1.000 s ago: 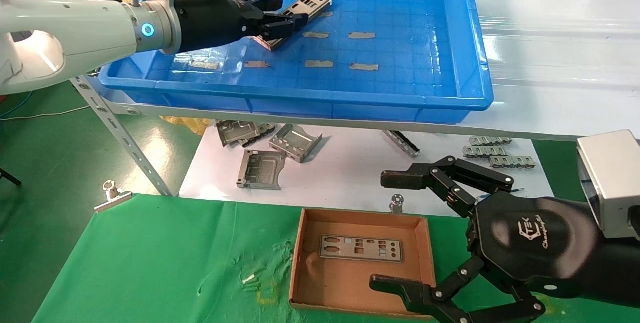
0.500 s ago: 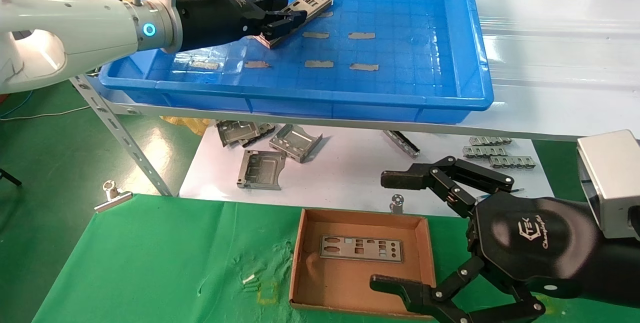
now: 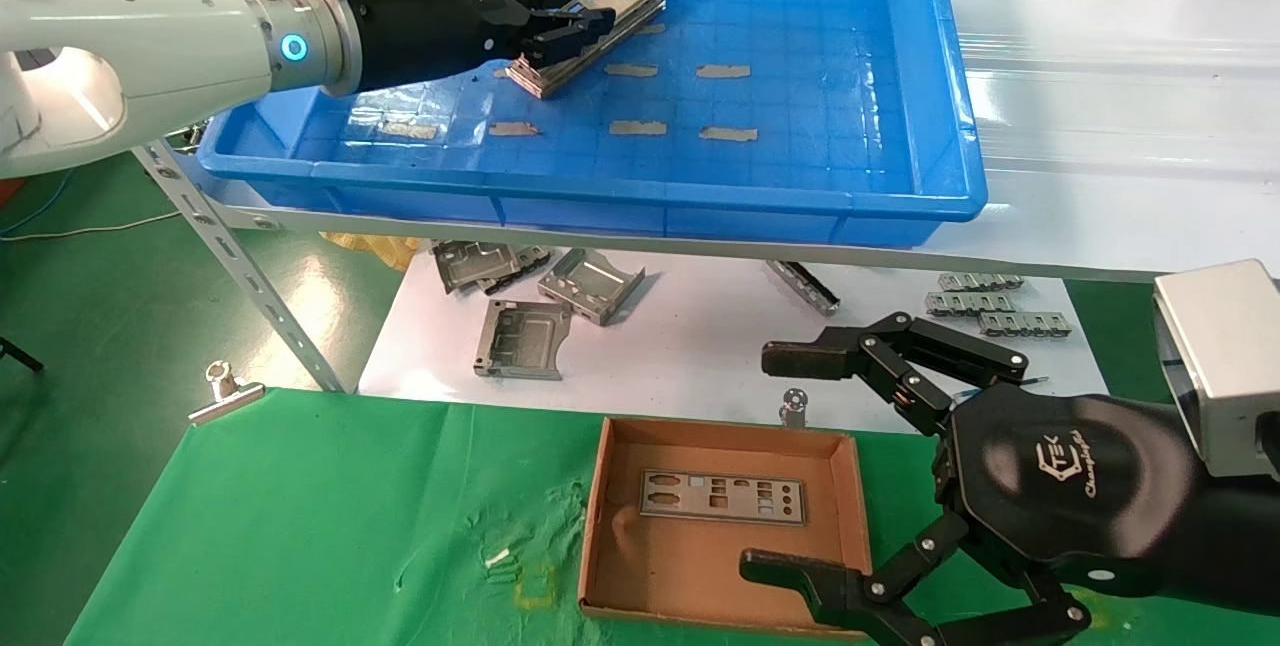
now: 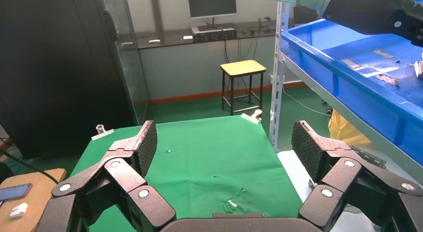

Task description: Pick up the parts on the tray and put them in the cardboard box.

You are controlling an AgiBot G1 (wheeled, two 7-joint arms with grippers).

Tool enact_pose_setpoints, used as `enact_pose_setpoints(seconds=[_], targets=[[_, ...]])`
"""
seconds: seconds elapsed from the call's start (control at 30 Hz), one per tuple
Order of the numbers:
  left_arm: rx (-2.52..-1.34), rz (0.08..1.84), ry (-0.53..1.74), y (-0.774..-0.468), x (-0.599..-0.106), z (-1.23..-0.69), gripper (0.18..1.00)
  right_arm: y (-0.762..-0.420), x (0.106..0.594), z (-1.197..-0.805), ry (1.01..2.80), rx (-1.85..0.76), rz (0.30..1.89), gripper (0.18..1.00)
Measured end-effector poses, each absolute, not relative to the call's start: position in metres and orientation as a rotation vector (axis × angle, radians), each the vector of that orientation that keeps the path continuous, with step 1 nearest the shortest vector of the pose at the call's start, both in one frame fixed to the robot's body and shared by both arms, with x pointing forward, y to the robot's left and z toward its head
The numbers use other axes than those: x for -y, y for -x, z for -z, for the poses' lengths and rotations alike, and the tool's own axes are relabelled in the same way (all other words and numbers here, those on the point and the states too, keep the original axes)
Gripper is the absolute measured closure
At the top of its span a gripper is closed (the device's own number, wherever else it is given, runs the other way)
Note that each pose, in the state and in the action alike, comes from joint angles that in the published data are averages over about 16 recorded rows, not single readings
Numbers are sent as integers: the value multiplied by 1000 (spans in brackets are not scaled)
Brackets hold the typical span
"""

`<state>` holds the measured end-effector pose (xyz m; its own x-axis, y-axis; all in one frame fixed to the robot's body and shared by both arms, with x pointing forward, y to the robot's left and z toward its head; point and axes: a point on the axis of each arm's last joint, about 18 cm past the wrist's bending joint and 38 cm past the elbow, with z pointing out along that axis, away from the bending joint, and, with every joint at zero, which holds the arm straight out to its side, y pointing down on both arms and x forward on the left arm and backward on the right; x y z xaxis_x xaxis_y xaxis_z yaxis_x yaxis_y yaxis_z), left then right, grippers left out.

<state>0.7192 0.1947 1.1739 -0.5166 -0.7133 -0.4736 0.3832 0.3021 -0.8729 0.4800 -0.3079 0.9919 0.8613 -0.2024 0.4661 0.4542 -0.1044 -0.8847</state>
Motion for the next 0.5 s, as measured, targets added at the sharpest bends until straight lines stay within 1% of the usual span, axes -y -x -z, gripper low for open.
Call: enact_pose_setpoints(seconds=[0.3, 0.5], targets=[[-1585, 1427, 301, -716, -195, -1180, 730, -480, 308, -992, 1583, 203, 560, 178], [-1588, 1458, 263, -707, -193, -1188, 737, -480, 308, -992, 1583, 203, 560, 178]])
